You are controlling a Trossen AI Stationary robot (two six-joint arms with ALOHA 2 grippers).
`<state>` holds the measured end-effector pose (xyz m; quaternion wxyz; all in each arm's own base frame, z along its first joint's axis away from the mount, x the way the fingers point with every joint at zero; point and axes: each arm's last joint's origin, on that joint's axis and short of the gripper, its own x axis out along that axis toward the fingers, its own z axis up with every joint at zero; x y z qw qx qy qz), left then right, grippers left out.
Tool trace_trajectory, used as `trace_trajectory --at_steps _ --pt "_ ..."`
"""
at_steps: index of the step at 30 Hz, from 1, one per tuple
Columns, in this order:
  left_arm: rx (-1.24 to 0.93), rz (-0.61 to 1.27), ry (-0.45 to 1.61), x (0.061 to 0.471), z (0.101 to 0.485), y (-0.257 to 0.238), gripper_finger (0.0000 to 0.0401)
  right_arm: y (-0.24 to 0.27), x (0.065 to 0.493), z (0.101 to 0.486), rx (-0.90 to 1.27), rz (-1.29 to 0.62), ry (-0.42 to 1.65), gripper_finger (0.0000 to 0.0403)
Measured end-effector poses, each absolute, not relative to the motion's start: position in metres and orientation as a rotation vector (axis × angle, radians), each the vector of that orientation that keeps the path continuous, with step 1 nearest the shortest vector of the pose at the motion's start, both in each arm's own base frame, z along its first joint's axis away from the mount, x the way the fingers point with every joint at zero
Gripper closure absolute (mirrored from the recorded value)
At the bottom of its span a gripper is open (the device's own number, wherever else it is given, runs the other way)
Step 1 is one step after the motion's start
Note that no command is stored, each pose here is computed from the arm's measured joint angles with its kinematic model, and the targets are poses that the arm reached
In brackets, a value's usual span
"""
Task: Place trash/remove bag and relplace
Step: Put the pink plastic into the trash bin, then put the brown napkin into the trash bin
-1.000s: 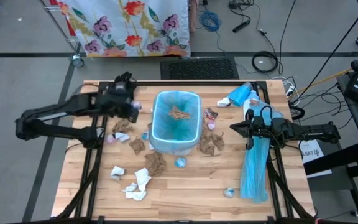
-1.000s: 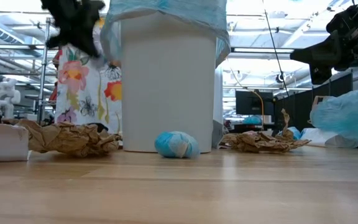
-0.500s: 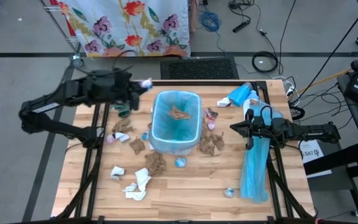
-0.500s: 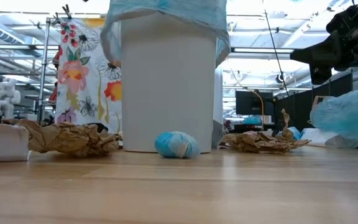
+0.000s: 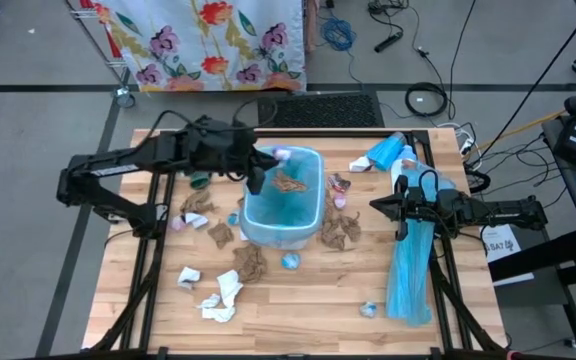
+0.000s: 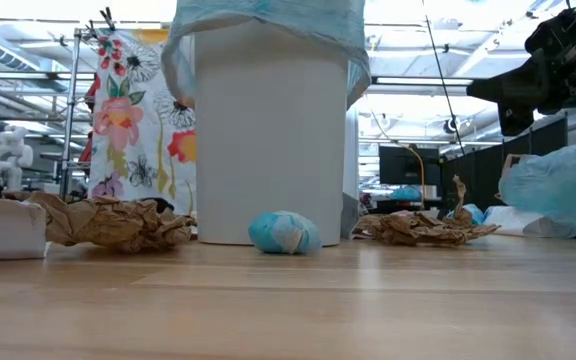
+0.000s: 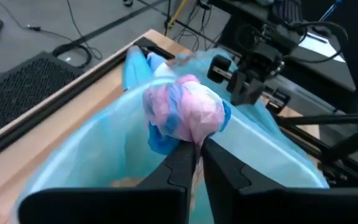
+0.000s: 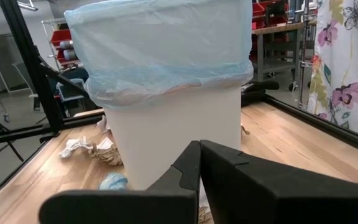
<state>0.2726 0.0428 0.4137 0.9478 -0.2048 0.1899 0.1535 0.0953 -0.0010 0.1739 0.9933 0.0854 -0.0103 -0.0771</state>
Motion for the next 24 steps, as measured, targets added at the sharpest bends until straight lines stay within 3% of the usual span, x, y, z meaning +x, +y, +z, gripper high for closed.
trace_trajectory --at_steps 14,24 --pt "-0.435 0.251 0.464 0.294 0.395 0.044 0.0311 -0.001 0.095 0.174 0.171 -0.155 -0.021 0.0403" --pt "-0.297 0.244 0.443 0.254 0.418 0.042 0.0311 -0.001 0.095 0.174 0.171 -0.154 -0.021 0.0403"
